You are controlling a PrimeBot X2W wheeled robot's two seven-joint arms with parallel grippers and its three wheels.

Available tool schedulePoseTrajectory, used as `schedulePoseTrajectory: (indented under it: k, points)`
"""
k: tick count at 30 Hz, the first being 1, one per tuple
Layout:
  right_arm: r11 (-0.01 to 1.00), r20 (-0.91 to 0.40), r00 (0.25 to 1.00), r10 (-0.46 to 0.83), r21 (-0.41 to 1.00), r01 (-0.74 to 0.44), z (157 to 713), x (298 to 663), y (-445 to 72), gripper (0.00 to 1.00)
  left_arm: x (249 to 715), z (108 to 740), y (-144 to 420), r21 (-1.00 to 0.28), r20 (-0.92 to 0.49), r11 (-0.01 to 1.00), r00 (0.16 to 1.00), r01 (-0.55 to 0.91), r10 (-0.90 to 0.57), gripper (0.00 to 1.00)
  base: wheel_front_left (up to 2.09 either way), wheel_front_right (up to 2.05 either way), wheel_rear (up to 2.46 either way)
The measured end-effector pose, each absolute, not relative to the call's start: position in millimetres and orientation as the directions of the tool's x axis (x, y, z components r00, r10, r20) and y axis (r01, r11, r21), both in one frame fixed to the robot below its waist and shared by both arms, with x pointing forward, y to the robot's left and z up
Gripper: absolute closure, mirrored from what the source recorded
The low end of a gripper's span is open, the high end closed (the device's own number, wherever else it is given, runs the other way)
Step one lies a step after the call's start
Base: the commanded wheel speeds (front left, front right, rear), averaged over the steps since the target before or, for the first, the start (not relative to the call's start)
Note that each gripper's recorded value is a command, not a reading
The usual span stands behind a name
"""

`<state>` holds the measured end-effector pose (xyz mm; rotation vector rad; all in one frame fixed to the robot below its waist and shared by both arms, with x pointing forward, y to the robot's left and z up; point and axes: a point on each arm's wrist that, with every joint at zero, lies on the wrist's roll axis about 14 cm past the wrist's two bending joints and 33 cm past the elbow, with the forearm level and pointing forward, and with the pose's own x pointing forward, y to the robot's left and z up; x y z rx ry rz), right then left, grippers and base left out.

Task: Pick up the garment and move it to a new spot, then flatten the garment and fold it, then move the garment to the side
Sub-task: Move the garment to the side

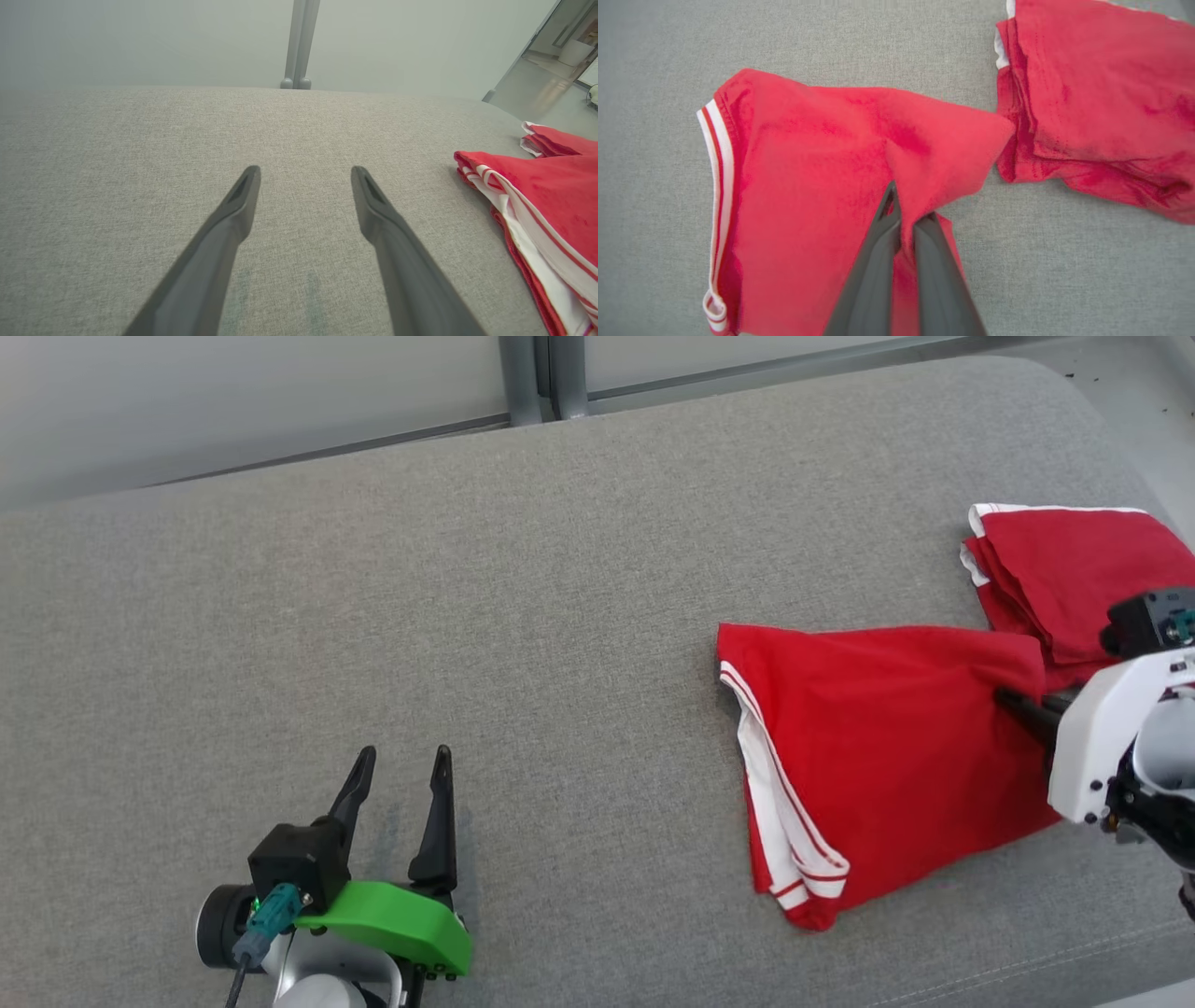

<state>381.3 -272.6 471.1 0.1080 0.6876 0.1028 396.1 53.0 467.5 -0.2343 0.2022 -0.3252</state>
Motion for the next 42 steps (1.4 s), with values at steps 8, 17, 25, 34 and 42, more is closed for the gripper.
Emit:
schedulePoseTrajectory:
  k: [8, 17, 25, 34, 42]
  points:
    - [0.991, -0.569, 0.817, 0.093, -0.028, -0.132, 514, 448, -282, 1.00, 404, 456, 55, -0.261, -0.181, 0.926, 0.929, 0.272, -0.323, 0.00, 0.00, 0.00, 0.00]
    - [0.996, -0.616, 0.786, -0.049, -0.084, -0.003, 521, 473, -336, 1.00, 407, 444, 65, -0.260, -0.211, 0.936, 0.932, 0.236, -0.294, 0.00, 0.00, 0.00, 0.00]
    - [0.989, -0.581, 0.800, -0.147, -0.088, 0.118, 537, 476, -377, 1.00, 411, 439, 63, -0.259, -0.226, 0.935, 0.927, 0.240, -0.301, 0.00, 0.00, 0.00, 0.00]
    - [0.966, -0.570, 0.782, -0.251, -0.097, 0.240, 536, 473, -418, 1.00, 420, 435, 64, -0.242, -0.240, 0.938, 0.921, 0.249, -0.307, 0.00, 0.00, 0.00, 0.00]
    - [0.931, -0.557, 0.747, -0.362, -0.183, 0.315, 498, 471, -444, 0.59, 424, 431, 66, -0.235, -0.258, 0.939, 0.916, 0.250, -0.308, 0.00, 0.00, 0.00, 0.00]
